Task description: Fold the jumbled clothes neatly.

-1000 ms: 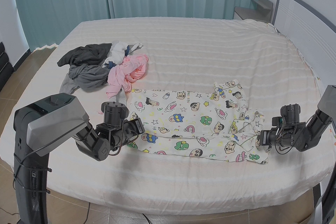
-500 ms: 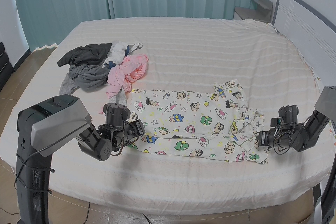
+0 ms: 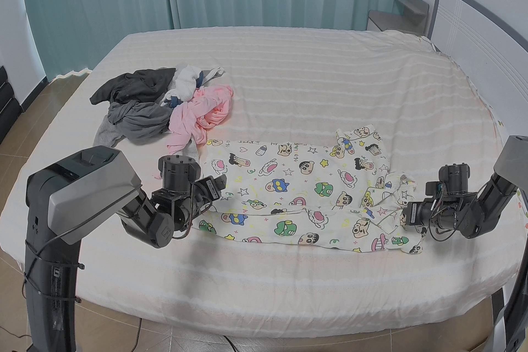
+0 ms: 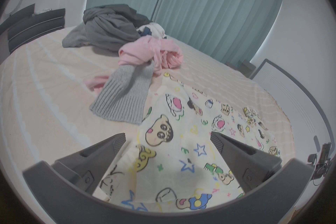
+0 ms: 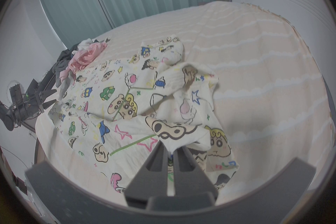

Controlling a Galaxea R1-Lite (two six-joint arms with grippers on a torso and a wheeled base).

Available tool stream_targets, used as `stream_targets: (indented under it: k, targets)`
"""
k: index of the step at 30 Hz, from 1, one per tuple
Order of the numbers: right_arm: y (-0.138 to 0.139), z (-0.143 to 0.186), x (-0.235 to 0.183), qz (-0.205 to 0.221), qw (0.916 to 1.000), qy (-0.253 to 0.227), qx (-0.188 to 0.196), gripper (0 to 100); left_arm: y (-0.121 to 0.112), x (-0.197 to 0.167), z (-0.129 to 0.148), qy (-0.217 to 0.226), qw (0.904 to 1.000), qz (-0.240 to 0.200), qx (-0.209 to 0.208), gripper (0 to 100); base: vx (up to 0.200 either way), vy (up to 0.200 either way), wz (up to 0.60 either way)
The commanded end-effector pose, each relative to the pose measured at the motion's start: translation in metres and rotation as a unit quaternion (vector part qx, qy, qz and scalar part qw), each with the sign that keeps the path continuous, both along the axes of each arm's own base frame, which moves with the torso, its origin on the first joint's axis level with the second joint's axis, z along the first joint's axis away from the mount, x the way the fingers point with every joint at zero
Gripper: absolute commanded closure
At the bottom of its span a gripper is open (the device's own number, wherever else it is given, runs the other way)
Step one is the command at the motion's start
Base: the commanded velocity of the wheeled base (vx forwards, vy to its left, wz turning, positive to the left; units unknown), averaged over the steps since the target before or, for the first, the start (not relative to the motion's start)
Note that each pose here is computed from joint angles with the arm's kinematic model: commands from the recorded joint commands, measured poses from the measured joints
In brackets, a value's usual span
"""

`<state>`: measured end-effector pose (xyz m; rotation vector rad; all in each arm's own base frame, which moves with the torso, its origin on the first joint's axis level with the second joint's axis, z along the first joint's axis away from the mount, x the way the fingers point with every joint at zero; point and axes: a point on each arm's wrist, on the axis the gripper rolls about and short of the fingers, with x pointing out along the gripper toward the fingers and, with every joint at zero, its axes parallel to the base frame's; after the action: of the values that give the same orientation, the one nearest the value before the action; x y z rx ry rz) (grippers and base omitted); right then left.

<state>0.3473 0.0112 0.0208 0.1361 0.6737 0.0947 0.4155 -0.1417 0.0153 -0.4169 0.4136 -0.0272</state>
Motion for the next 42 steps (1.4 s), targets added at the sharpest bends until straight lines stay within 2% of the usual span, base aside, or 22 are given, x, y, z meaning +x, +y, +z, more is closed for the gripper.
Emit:
stream_targets:
  k: [1,6,13,18,19,23,29,35,42]
  targets:
    - [0.000,-0.004,0.000,-0.002,1.0000,-0.004,0.003,100,0.001,0.001,0.005,-0.011,0.9999,0.004,-0.003,0,0.000,0.000,0.00]
    - [0.000,-0.005,0.002,-0.019,0.9995,-0.007,0.026,100,0.005,-0.009,0.015,-0.009,0.9999,0.005,-0.003,0,0.000,0.000,0.00]
    - [-0.004,-0.008,0.002,-0.028,0.9993,-0.003,0.025,100,0.017,-0.034,0.021,0.009,0.9999,0.008,0.000,0,0.000,0.000,0.00]
    - [-0.007,-0.006,0.001,-0.035,0.9991,-0.004,0.022,100,0.025,-0.050,0.020,0.004,0.9999,0.010,-0.001,0,0.000,0.000,0.00]
    - [-0.008,-0.005,0.001,-0.036,0.9991,-0.006,0.022,0,0.026,-0.054,0.022,0.003,0.9999,0.010,-0.002,0,0.000,0.000,0.00]
    - [-0.008,-0.004,-0.001,-0.035,0.9991,-0.007,0.023,0,0.029,-0.062,0.023,0.009,0.9999,0.009,0.000,0,0.000,0.000,0.00]
    - [-0.008,0.021,-0.021,-0.041,0.9980,-0.024,0.042,0,0.034,-0.083,0.029,0.022,0.9997,0.012,0.001,0,0.000,0.000,0.00]
    - [-0.007,0.031,-0.051,-0.049,0.9968,-0.014,0.062,0,0.039,-0.094,0.052,0.005,0.9945,0.059,-0.086,0,0.000,0.000,0.00]
    - [0.004,0.040,-0.078,-0.050,0.9945,-0.003,0.092,0,0.040,-0.102,0.052,0.012,0.9932,0.061,-0.099,0,0.143,0.000,0.00]
